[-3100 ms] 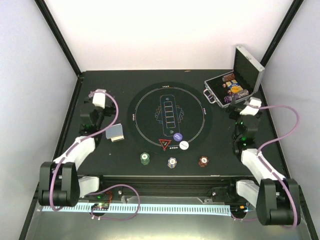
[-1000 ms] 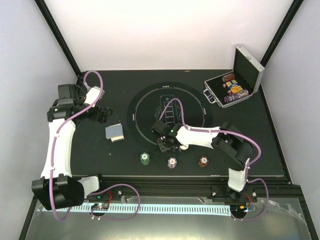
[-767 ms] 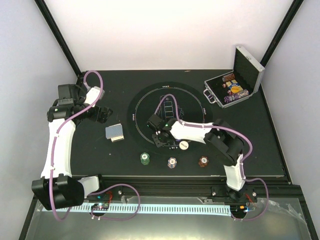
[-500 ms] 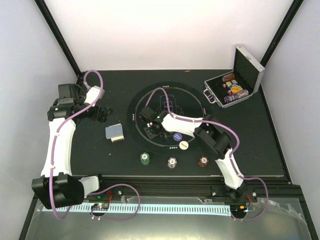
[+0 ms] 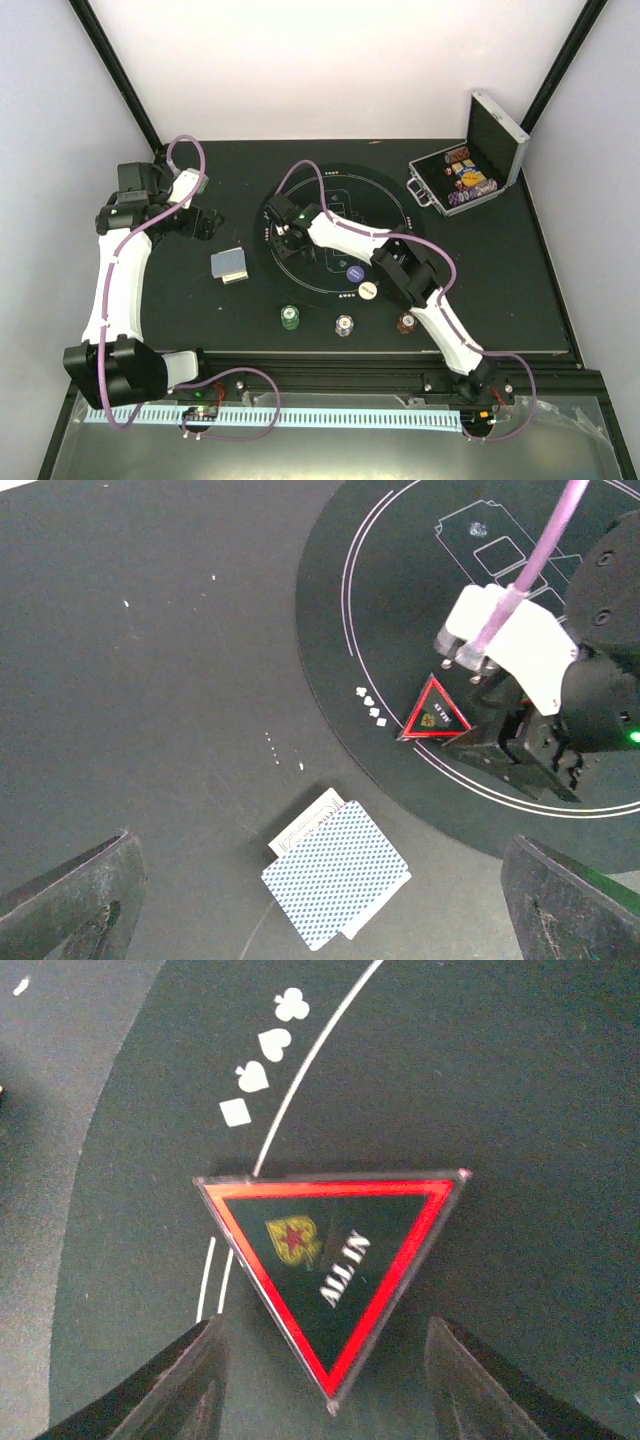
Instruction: Distribute texas hold em gaming equipment
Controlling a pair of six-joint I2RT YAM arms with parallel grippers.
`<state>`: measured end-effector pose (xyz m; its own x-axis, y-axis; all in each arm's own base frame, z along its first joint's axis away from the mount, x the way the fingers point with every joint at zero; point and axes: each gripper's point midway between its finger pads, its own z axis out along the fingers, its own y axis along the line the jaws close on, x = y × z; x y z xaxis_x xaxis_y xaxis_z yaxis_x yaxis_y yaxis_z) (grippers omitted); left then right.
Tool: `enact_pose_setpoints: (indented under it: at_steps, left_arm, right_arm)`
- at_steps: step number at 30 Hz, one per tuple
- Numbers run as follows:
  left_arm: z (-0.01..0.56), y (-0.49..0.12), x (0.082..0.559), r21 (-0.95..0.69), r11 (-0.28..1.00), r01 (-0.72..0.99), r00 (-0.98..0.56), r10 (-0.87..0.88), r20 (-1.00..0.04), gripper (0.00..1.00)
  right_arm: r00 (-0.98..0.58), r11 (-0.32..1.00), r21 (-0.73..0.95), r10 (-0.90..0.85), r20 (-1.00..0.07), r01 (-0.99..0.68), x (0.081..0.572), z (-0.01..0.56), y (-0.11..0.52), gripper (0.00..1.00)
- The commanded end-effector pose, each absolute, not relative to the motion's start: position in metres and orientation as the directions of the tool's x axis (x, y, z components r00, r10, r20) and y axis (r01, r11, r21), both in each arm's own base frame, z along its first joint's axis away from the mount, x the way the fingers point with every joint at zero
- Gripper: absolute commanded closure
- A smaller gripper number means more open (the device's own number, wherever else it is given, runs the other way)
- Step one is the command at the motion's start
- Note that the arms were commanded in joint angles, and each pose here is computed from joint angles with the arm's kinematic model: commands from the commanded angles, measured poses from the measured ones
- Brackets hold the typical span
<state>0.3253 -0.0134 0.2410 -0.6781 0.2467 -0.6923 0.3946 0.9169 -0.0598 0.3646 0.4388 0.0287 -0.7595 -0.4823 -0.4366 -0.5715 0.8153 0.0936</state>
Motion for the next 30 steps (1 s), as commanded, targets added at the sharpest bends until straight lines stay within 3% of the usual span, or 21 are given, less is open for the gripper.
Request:
enact_pose_setpoints:
  at_steps: [1,6,15,24,30]
  left_arm:
    - [0.257,-0.009,0.332,-0.042,0.925,0.378,-0.661,0.238,-0.712,0.01]
    - [0.254,-0.009,0.330,-0.047,0.923,0.382,-0.668,0.240,-0.704,0.01]
    - [0.246,-0.010,0.327,-0.058,0.922,0.383,-0.683,0.241,-0.689,0.01]
    - [0.250,-0.013,0.324,-0.068,0.918,0.390,-0.683,0.239,-0.691,0.01]
    - [0.252,-0.014,0.322,-0.070,0.915,0.397,-0.678,0.241,-0.695,0.01]
  right_arm:
    - [-0.752,0.831,0.110,-0.427,-0.501,-0.545,0.368,0.088,0.420,0.38]
    - [-0.756,0.863,0.098,-0.373,-0.538,-0.496,0.346,0.118,0.364,0.28]
    - [-0.830,0.922,0.070,-0.309,-0.464,-0.382,0.293,0.078,0.271,0.21]
    - [-0.860,0.930,0.052,-0.313,-0.404,-0.364,0.281,0.044,0.252,0.31]
    - [-0.871,0.935,0.047,-0.309,-0.382,-0.352,0.292,0.029,0.248,0.43]
